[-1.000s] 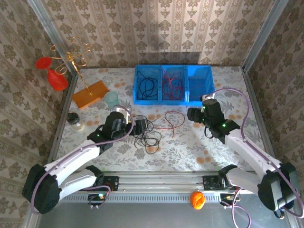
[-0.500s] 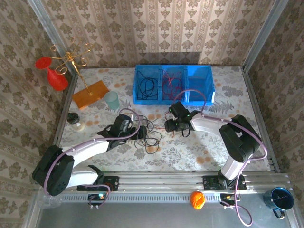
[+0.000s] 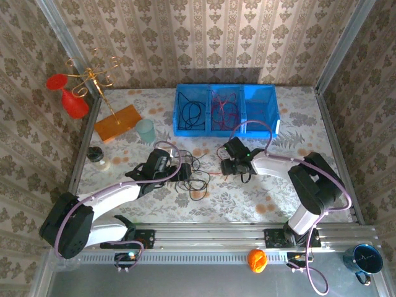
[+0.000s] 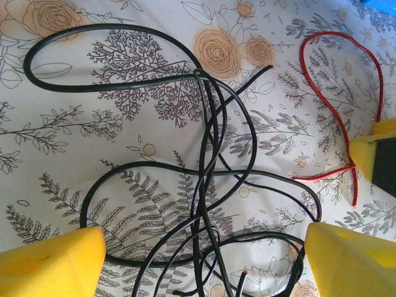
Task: Untangle the cables
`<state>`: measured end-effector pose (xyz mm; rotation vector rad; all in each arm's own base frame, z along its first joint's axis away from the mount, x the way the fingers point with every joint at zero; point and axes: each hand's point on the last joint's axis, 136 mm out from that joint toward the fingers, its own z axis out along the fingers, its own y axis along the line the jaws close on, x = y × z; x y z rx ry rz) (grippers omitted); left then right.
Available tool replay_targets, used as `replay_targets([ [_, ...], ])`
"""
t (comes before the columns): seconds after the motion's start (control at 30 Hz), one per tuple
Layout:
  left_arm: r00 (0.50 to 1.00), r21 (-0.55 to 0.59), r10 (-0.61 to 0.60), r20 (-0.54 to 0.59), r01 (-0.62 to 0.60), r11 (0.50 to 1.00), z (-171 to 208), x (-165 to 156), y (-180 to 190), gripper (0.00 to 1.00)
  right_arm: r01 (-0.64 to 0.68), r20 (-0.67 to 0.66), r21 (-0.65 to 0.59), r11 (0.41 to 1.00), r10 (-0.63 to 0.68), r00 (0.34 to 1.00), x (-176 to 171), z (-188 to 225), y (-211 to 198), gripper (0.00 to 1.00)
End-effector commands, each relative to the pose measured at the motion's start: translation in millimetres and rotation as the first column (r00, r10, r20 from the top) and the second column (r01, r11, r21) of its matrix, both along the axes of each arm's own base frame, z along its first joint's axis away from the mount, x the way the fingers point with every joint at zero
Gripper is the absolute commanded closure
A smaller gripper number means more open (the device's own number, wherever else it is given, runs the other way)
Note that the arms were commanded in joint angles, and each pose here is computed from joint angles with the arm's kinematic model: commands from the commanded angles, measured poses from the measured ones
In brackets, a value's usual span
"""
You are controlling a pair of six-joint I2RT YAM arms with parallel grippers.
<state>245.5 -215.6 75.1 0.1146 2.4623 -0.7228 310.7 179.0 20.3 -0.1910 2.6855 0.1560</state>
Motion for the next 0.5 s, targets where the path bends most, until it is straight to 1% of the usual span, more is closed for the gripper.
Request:
replay_targets([
  [0.0,1.0,-0.024,-0.015,0.02,0.016,1.0,10,1,-6,0.15,0.049,-0.077,-0.072,0.996,-0.055,0.996,-25,-14,-33,0.45],
  [0.07,1.0,-0.03,-0.014,0.023,0.014,0.999,11,0,-5,0.15,0.045,-0.076,-0.088,0.995,-0.052,0.996,-25,-9,-40,0.53],
  [0.2,0.999,-0.036,-0.008,0.034,0.01,0.999,15,0,-4,0.15,0.042,-0.025,-0.088,0.995,-0.044,0.999,-21,15,-45,0.53],
  [0.27,0.999,-0.042,-0.01,0.034,0.012,0.999,16,0,-4,0.15,0.053,0.008,-0.098,0.994,-0.052,0.999,-20,31,-49,0.5],
  [0.37,0.999,-0.047,-0.015,0.039,0.017,0.999,18,-1,-6,0.15,0.115,0.027,-0.097,0.989,-0.113,0.993,-22,43,-58,0.36],
  [0.4,0.999,-0.047,-0.014,0.038,0.015,0.999,18,-1,-6,0.15,0.154,0.007,-0.097,0.983,-0.154,0.988,-25,42,-62,0.34],
  [0.47,0.999,-0.049,-0.014,0.04,0.016,0.999,18,0,-7,0.15,0.168,-0.061,-0.109,0.98,-0.175,0.983,-32,35,-61,0.35],
])
